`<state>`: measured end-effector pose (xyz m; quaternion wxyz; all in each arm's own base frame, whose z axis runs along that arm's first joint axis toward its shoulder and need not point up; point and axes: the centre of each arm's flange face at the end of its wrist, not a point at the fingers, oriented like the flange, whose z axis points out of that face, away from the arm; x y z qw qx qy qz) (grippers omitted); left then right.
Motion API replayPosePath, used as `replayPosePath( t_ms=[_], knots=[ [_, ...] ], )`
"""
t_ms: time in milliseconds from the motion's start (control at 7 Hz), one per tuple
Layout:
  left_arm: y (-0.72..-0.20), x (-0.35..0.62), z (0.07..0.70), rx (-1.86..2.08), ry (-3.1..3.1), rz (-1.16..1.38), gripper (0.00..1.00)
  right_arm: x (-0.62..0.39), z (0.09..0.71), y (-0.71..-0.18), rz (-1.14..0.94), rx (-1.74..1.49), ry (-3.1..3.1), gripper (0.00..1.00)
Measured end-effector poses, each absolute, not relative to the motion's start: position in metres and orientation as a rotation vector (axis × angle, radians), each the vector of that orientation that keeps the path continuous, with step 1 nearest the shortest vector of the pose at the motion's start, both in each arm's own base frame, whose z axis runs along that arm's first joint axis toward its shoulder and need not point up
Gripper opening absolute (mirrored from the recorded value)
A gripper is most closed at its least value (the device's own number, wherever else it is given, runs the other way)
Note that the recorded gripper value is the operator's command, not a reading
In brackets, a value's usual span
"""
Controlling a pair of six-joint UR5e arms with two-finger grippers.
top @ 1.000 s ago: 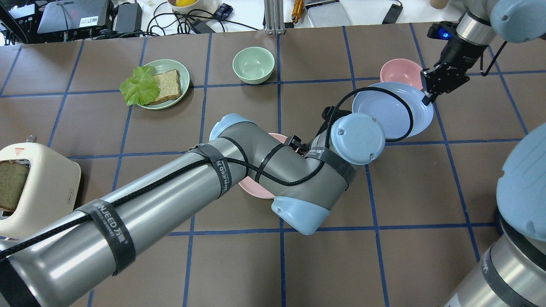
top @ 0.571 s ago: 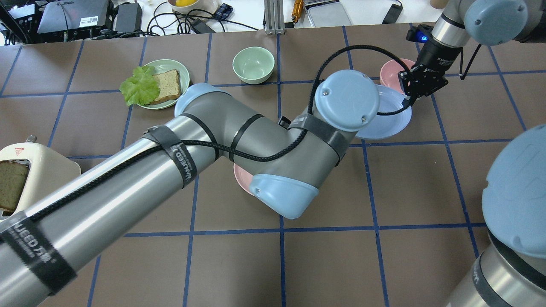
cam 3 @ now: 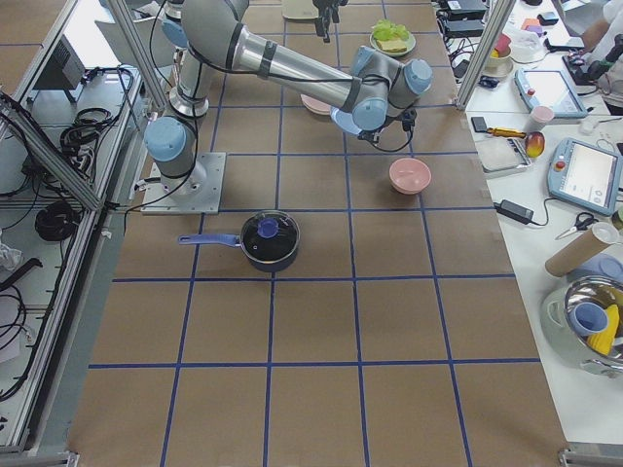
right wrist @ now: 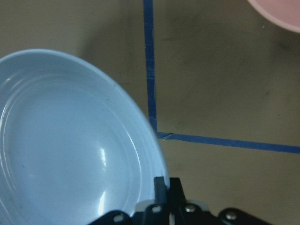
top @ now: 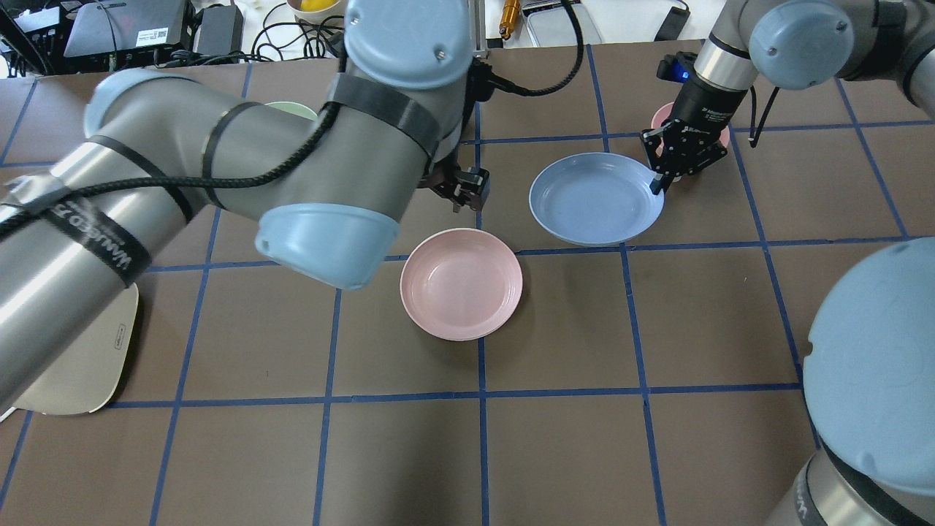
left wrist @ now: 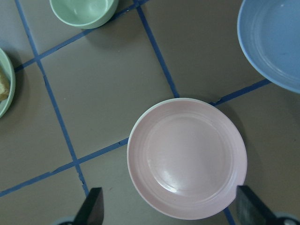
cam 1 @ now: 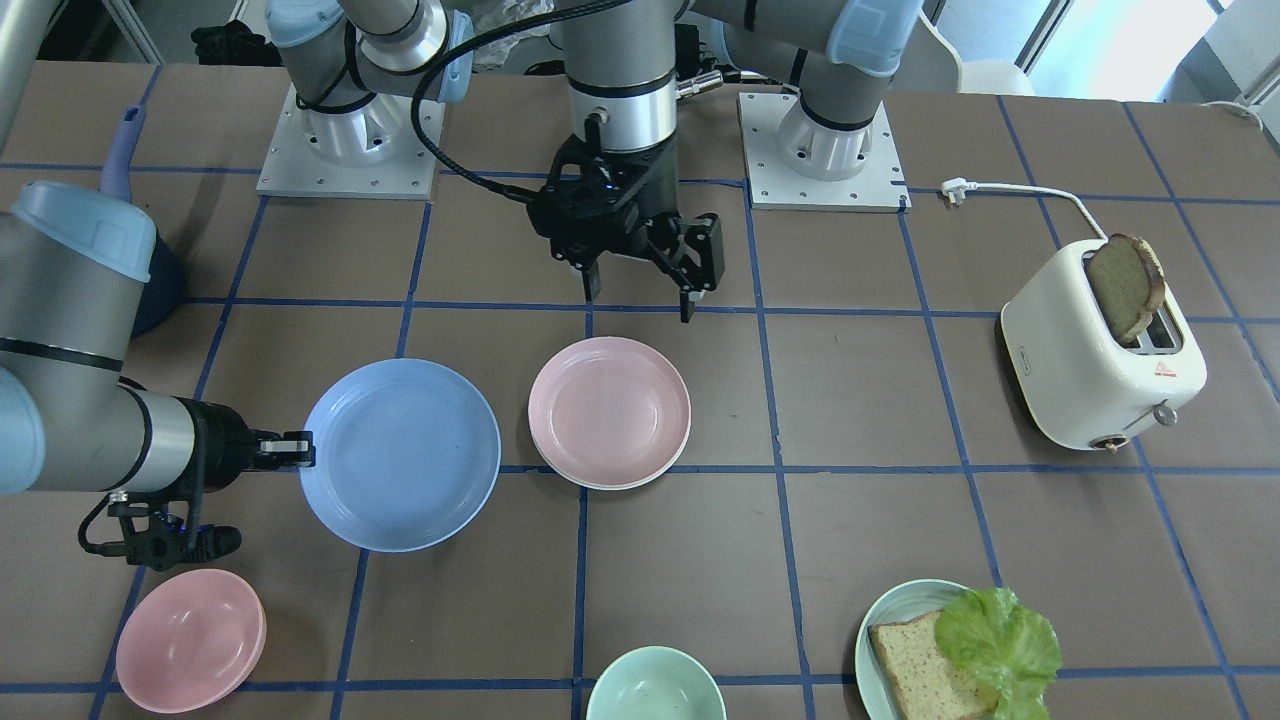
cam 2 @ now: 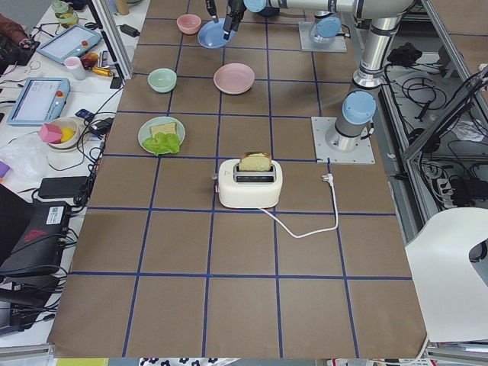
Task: Stack three plates with pink and blue
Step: 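Carry blue plate over pink plate with right gripper while left arm withdraws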
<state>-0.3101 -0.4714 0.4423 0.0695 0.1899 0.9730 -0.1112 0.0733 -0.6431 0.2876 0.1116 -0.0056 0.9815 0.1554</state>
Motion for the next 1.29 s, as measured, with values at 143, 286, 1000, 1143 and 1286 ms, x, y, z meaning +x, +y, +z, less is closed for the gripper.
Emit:
replayPosePath(
  t_ms=[143, 286, 1000, 1143, 1286],
  knots=[
    [-0.482, -0.273, 0.457, 0.552, 2.946, -0.327, 1.00, 0.100, 0.288, -0.640, 0.467, -0.001, 2.889, 0.00],
    [-0.490, -0.238, 0.468, 0.527, 2.956, -0.316, 1.00, 0.128, 0.288, -0.635, 0.479, 0.006, 2.891, 0.00],
    [-0.511, -0.118, 0.493, 0.338, 3.066, -0.208, 1.00, 0.248, 0.267, -0.575, 0.408, -0.081, 2.939, 0.00],
    [-0.512, -0.113, 0.507, 0.328, 3.077, -0.148, 1.00, 0.252, 0.254, -0.560, 0.362, -0.076, 2.945, 0.00],
    [-0.513, -0.110, 0.517, 0.324, 3.088, -0.078, 1.00, 0.257, 0.242, -0.549, 0.298, -0.067, 2.949, 0.00]
  ],
)
